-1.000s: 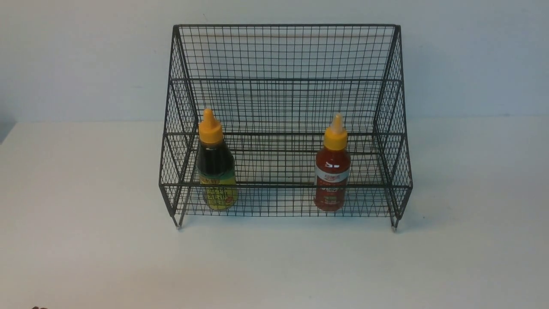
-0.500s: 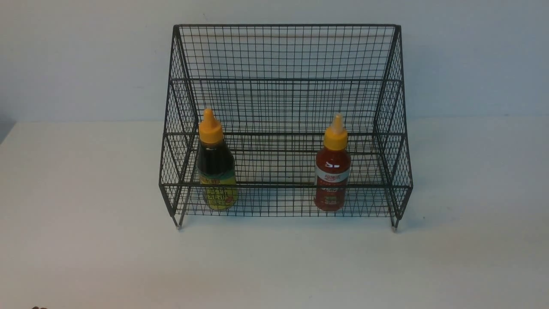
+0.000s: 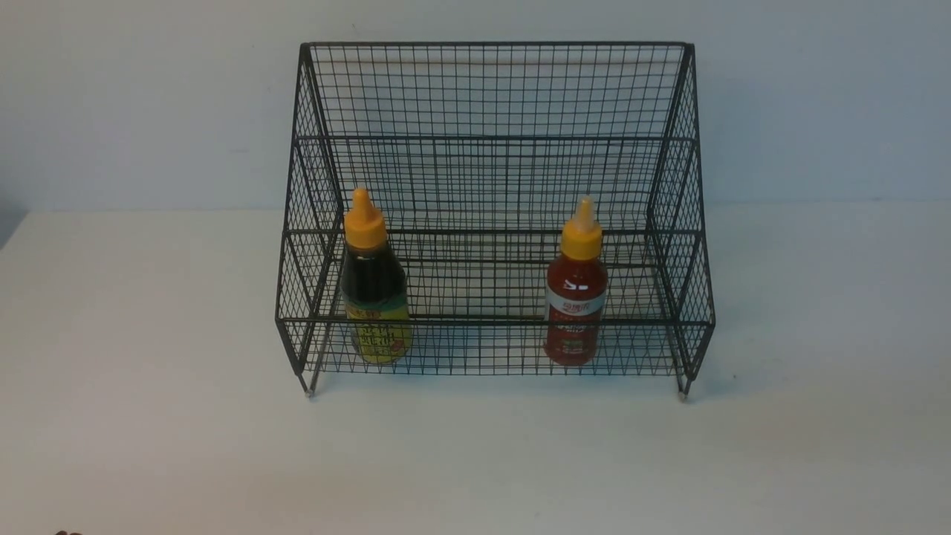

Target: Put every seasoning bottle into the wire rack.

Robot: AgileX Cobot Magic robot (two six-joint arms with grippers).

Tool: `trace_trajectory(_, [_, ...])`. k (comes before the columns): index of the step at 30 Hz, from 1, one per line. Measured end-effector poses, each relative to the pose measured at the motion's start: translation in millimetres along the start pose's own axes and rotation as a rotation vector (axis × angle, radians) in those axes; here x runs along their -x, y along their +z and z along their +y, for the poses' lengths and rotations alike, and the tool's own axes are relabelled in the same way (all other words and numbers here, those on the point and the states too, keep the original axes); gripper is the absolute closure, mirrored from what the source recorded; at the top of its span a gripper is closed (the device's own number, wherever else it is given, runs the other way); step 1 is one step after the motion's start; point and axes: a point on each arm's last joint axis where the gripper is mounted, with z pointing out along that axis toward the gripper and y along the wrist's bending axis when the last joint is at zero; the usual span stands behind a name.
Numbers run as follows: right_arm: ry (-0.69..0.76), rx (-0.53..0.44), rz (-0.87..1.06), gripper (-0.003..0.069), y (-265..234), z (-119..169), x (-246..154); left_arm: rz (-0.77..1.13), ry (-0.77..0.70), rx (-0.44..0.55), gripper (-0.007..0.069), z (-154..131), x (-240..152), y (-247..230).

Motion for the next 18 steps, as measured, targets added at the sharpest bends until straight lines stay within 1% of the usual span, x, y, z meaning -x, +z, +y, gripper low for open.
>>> trace_trajectory(4, [-0.065,-0.019,0.017,0.0673,-1.2,-1.7,-1.8,0.000,0.000,0.000,0.0630,0.0,0.0,0.0])
trace_trajectory(8, [-0.155,-0.073,0.072,0.0673,-2.1,-6.8,-12.0,0.000,0.000,0.000,0.0630,0.0,0.0,0.0])
trace_trajectory(11, [-0.183,-0.092,0.114,0.0673,-2.2,-10.8,-30.7,0.000,0.000,0.000,0.0630,0.0,0.0,0.0])
trace_trajectory(13, [-0.190,-0.095,0.153,0.0673,-2.4,-14.2,-53.1,0.000,0.000,0.000,0.0630,0.0,0.0,0.0])
trace_trajectory(14, [-0.191,-0.095,0.157,0.0673,-2.3,-14.6,-55.2,0.000,0.000,0.000,0.0630,0.0,0.0,0.0])
trace_trajectory(15, [-0.193,-0.098,0.193,0.0673,-1.7,-16.8,-69.6,0.000,0.000,0.000,0.0630,0.0,0.0,0.0])
trace_trajectory(18, [-0.198,-0.101,0.224,0.0673,-1.3,-18.5,-79.8,0.000,0.000,0.000,0.0630,0.0,0.0,0.0])
